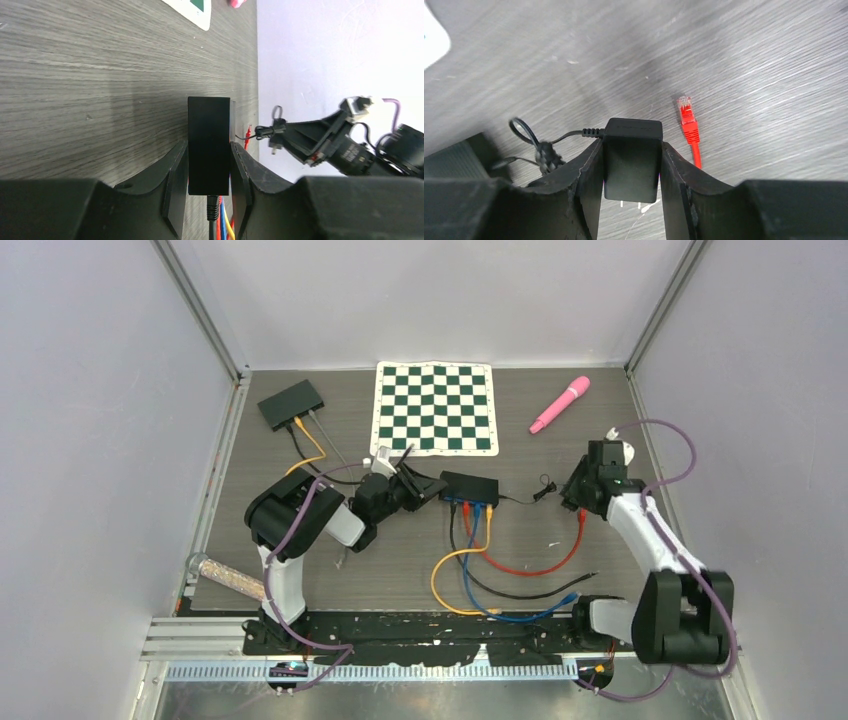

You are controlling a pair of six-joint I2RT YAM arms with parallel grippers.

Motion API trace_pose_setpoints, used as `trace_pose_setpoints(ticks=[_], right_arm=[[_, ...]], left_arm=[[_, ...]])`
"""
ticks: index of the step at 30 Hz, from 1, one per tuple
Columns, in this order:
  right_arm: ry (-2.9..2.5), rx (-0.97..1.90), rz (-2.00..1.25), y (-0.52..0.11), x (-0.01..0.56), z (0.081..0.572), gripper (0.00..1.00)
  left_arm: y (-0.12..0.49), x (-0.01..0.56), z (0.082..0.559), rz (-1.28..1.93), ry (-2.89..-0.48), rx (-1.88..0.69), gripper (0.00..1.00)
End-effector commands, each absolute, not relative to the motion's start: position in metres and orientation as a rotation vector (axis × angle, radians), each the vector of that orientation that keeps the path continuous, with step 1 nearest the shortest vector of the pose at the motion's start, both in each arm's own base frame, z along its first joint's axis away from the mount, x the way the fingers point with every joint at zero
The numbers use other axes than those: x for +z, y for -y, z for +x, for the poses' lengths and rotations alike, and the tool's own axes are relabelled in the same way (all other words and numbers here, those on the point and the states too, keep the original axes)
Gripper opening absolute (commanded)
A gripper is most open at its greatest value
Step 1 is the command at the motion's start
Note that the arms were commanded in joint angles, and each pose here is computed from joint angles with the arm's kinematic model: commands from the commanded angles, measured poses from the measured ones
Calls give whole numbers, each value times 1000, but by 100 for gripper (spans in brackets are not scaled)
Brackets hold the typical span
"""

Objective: Pull the plug from the switch port
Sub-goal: Place the switch port at the center of the board.

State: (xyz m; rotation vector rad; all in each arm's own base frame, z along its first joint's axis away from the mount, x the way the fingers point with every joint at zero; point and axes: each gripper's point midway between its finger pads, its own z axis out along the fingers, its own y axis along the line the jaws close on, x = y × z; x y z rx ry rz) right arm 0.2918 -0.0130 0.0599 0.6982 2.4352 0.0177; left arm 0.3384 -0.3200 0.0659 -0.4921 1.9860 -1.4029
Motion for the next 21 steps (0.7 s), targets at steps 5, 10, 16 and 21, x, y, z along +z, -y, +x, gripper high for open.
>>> trace_pose_setpoints(ticks=[5,10,16,21], right_arm=[[-2164,-51,656,34,153,293,25],[-2226,-160,725,47,125,286,26],[-2252,-157,715,46,118,298,27],[-2379,85,560,5,97,308,27]], left_arm=[[313,105,351,-506,-1770,-1480,17],[300,101,347,-541,-1757,-1432,17],[293,106,347,-547,-1730,-1426,18],[311,117,349,-488,-1711,-1526,17]])
